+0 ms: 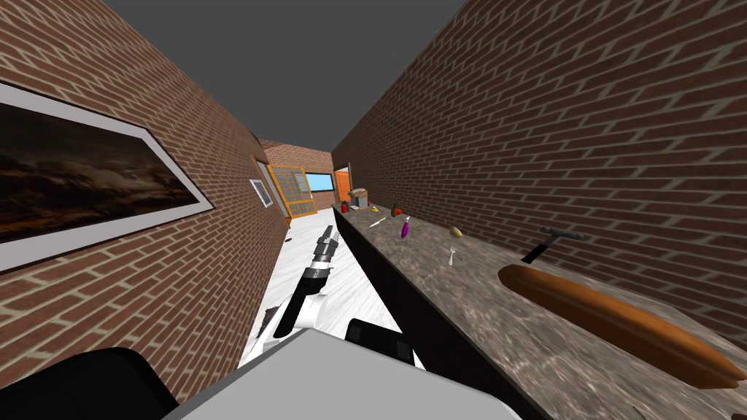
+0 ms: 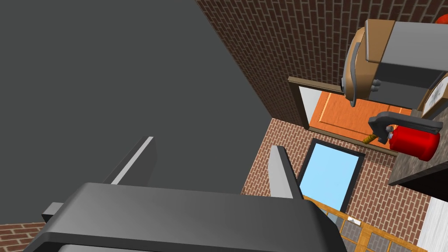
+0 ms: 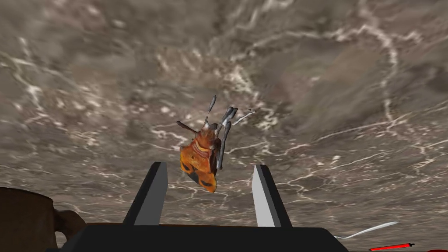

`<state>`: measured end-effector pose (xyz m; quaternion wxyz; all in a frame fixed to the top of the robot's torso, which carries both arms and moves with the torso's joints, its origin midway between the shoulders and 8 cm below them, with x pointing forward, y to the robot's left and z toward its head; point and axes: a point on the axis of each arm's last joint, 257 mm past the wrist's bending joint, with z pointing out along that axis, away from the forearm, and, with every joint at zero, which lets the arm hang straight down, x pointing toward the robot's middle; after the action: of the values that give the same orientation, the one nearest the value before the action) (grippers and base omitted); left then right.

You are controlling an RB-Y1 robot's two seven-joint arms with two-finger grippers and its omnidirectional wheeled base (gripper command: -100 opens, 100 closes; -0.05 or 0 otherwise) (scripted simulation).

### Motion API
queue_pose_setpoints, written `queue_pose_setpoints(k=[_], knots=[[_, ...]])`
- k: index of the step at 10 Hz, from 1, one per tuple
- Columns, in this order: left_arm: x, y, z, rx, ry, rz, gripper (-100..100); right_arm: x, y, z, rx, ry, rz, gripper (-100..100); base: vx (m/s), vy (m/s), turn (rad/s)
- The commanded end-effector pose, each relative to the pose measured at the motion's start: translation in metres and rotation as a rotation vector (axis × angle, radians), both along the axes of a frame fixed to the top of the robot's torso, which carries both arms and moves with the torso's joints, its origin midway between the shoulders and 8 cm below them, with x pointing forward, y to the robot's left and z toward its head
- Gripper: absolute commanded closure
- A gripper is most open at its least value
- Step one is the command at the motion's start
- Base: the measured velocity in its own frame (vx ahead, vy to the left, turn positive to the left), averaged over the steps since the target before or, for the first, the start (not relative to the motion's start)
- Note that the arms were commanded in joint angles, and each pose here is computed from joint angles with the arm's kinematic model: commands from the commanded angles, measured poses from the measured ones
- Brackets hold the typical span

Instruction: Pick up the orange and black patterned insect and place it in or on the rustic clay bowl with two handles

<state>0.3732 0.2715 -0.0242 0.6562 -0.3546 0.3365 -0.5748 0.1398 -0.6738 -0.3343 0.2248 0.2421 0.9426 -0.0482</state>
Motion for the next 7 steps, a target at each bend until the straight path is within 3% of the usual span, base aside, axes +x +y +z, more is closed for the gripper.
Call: queue_pose_setpoints(k=[1,4,5,6,7], knots=[[0.0,0.0,0.0,0.0,0.0,0.0,0,0.0,0.0,0.0,0.0,0.0,0.0,100,0.0,0.0,0.0],[0.0,0.0,0.0,0.0,0.0,0.0,0,0.0,0.0,0.0,-0.001,0.002,0.003,100,0.0,0.0,0.0],[0.0,0.0,0.0,0.0,0.0,0.0,0,0.0,0.0,0.0,-0.001,0.002,0.004,0,0.0,0.0,0.0],[0.0,0.0,0.0,0.0,0.0,0.0,0,0.01,0.0,0.009,-0.001,0.0,0.011,100,0.021,0.003,-0.013],[0.0,0.0,0.0,0.0,0.0,0.0,0,0.013,0.0,0.011,-0.001,0.0,0.014,100,0.009,0.013,-0.036]])
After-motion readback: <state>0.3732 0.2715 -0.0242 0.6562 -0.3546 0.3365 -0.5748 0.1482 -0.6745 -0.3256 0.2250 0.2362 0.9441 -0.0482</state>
